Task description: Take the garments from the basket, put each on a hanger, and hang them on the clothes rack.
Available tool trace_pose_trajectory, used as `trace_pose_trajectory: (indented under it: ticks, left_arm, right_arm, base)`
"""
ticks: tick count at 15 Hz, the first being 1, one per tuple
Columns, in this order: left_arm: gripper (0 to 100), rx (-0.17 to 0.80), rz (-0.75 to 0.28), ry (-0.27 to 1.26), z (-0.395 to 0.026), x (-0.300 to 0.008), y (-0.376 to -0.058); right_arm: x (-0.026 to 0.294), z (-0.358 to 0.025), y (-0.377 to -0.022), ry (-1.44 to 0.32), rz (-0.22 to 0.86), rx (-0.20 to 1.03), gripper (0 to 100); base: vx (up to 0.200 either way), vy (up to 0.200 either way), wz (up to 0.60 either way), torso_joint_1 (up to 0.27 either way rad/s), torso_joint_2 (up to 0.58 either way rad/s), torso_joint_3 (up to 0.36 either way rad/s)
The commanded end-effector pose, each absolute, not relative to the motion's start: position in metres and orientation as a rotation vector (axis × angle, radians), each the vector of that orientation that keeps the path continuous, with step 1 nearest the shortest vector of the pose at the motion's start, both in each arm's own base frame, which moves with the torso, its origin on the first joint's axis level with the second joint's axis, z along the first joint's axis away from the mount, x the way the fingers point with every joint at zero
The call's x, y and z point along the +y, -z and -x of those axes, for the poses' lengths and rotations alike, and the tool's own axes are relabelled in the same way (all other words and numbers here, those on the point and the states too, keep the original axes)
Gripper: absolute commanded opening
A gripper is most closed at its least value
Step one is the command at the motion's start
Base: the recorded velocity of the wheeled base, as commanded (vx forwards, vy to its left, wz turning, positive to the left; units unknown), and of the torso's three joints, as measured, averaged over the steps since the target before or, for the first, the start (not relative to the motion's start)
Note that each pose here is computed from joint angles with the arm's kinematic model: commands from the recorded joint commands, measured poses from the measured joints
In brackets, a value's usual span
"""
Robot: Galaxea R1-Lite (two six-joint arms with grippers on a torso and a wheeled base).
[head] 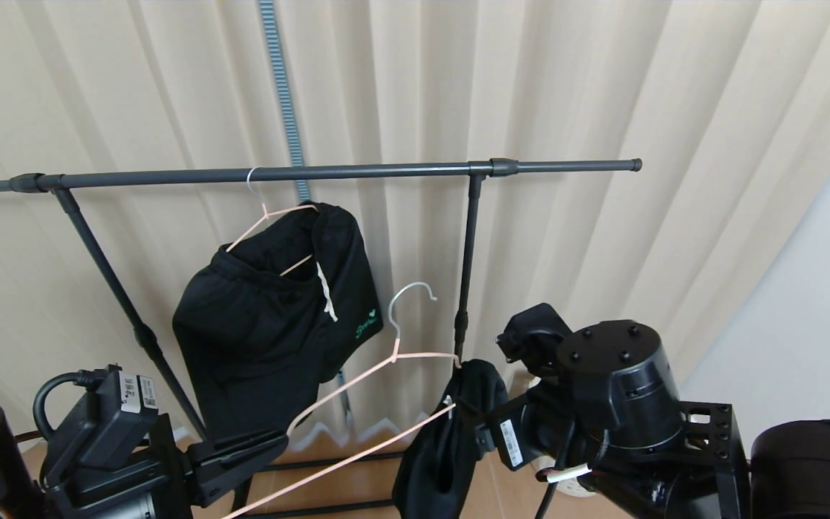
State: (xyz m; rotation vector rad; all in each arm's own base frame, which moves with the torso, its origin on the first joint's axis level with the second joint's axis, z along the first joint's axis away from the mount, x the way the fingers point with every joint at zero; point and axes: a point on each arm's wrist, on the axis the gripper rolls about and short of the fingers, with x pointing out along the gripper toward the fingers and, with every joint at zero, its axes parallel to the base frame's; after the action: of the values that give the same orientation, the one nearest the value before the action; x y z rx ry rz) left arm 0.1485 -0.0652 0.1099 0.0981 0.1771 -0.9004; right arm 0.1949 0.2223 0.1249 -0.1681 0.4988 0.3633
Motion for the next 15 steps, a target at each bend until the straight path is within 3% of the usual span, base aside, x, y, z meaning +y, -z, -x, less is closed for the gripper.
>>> trace_pose_trajectory:
  ticks: [1,5,15]
  left_arm:
    - [0,0.162,-0.090,0.900,-0.149,-0.065,-0.112]
    - [0,0.120,-0.066,0.894,-0.149,-0.065,-0.116]
    - [0,0.118,-0.066,0.894,-0.149,-0.065,-0.116]
  right_arm:
    - [0.227,-0.200,-0.113,-0.336,0.193,0.522,100]
    - [0.237,-0.217,-0.102,-0.233,0.142,0.525,100]
    - [0.239,-0.237,-0.102,-0.119,0.083,0.492,100]
  base:
    - [0.000,0.000,0.00,0.000,0.00,0.000]
    - [0.000,0.000,0.00,0.000,0.00,0.000]
    - [0.000,0.000,0.00,0.000,0.00,0.000]
